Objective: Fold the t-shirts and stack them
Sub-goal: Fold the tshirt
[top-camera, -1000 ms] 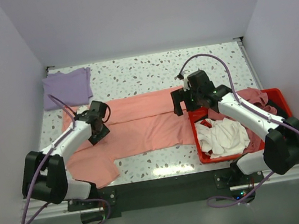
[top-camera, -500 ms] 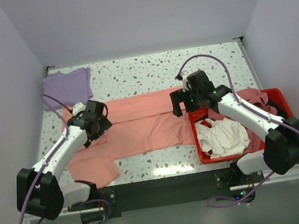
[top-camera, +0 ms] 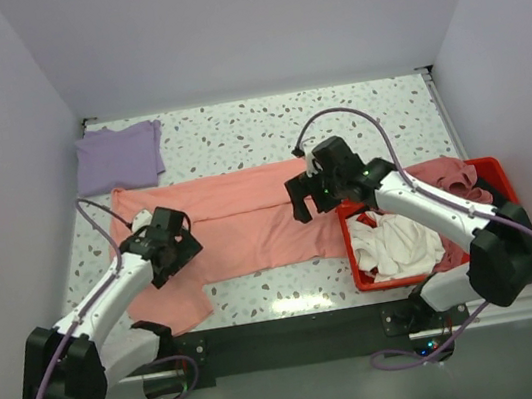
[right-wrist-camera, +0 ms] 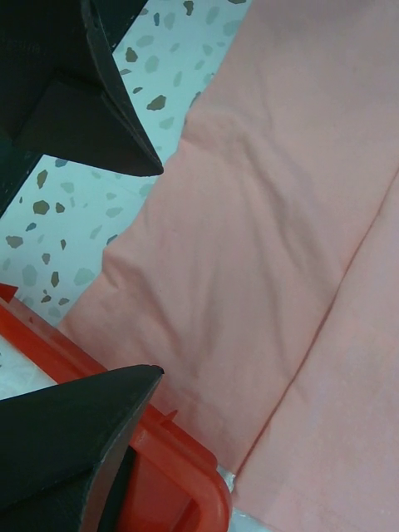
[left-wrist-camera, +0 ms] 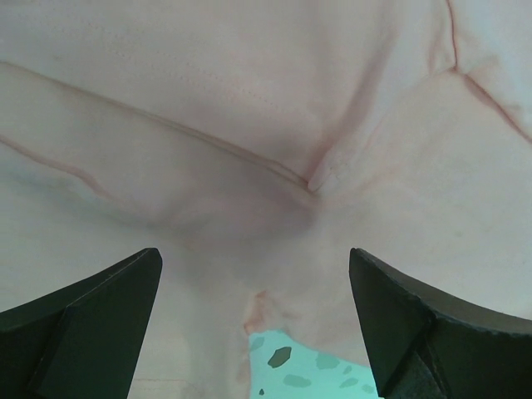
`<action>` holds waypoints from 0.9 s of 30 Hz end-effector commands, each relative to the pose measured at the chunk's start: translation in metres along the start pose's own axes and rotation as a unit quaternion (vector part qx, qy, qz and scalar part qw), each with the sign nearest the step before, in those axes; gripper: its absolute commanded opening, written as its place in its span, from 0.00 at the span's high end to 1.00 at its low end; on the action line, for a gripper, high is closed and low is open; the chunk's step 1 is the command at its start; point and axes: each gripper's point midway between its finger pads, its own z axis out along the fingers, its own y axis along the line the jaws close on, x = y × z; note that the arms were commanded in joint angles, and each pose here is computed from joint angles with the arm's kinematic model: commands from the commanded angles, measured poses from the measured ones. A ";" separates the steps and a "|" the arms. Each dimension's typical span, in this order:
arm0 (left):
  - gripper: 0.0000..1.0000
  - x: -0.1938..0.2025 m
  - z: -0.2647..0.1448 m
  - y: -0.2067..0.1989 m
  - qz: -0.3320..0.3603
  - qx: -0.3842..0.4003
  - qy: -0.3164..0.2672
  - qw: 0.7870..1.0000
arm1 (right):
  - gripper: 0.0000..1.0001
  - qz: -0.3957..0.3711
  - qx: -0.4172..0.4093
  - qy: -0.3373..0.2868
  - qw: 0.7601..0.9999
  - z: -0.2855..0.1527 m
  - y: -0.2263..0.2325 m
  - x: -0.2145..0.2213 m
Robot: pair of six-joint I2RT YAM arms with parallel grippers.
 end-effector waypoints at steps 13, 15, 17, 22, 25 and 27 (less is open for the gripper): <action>0.00 -0.079 0.041 -0.003 -0.090 -0.014 -0.063 0.994 | 0.01 0.019 0.007 0.027 0.999 0.026 0.003 -0.010; 0.00 -0.085 0.046 -0.004 -0.090 -0.015 -0.068 0.993 | 0.01 0.019 0.011 0.030 0.999 0.028 0.002 -0.008; 0.00 -0.087 0.058 0.006 -0.097 -0.031 -0.060 0.993 | 0.01 0.019 0.016 0.034 0.999 0.029 0.000 -0.006; 0.00 -0.088 0.088 0.018 -0.107 -0.025 -0.024 0.994 | 0.01 0.016 0.026 0.038 0.999 0.028 -0.004 -0.004; 0.00 -0.092 0.097 0.011 -0.079 -0.019 -0.009 0.997 | 0.01 0.012 0.029 0.041 0.999 0.028 -0.005 -0.003; 0.00 -0.095 0.100 0.010 -0.069 -0.024 -0.004 0.997 | 0.01 0.011 0.028 0.043 0.999 0.027 -0.005 -0.003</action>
